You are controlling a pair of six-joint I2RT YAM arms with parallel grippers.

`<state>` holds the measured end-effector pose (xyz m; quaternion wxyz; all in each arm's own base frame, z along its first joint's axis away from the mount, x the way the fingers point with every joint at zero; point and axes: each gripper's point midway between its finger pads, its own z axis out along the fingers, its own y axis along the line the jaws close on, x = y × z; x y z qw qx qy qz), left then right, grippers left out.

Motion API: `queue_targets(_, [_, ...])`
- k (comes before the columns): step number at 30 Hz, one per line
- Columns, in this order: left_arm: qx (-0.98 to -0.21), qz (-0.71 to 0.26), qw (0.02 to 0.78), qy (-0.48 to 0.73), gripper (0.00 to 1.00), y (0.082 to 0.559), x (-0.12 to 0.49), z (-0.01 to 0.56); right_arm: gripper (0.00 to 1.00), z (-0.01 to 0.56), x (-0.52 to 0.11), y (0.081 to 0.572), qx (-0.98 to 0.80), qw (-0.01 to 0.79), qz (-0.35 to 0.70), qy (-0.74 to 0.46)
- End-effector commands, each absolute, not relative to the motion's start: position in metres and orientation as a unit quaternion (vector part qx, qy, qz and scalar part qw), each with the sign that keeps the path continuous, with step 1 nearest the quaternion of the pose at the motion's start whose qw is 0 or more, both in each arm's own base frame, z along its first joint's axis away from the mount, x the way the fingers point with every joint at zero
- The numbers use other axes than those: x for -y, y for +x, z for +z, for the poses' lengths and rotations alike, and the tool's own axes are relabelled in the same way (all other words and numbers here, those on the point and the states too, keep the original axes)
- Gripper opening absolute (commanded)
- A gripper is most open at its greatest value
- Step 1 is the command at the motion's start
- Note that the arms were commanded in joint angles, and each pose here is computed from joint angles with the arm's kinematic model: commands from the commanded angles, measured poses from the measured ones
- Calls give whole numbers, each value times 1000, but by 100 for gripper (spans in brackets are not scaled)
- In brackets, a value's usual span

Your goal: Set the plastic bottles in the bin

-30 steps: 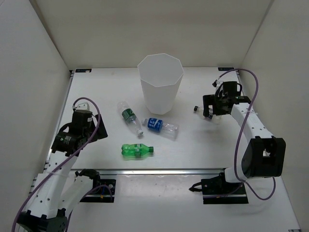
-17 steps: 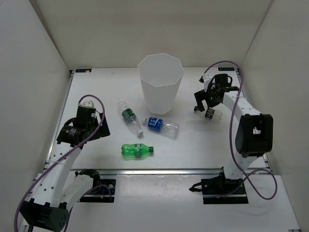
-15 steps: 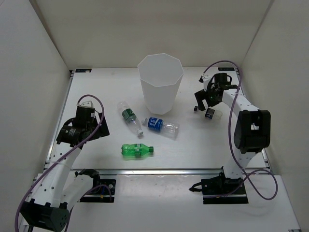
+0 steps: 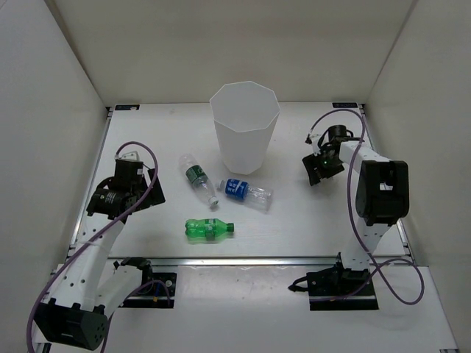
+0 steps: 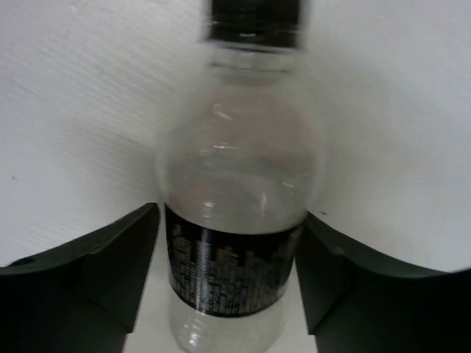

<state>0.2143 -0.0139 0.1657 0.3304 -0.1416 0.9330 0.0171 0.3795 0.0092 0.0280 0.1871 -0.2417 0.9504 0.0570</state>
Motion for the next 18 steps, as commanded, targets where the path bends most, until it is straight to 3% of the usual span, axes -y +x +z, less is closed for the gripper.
queue_targets(1, [-924,18,351,-151,99,221,12,172,66,35,-19,387,-941,214,33,-261])
queue_targets(5, [-917,14,368,-155,98,226,10,182,44,50,-27,396,-935,255,25,-246])
queue_targets(8, [-913,8,378,-155,99,229,12,186,37,84,-35,407,-919,314,11,-240])
queue_targets(13, [-914,4,378,-147,99,236,14,187,37,202,-60,423,-874,432,6,-224])
queue_targets(18, [-918,0,373,-134,99,242,20,183,38,339,-137,428,-793,545,33,-269])
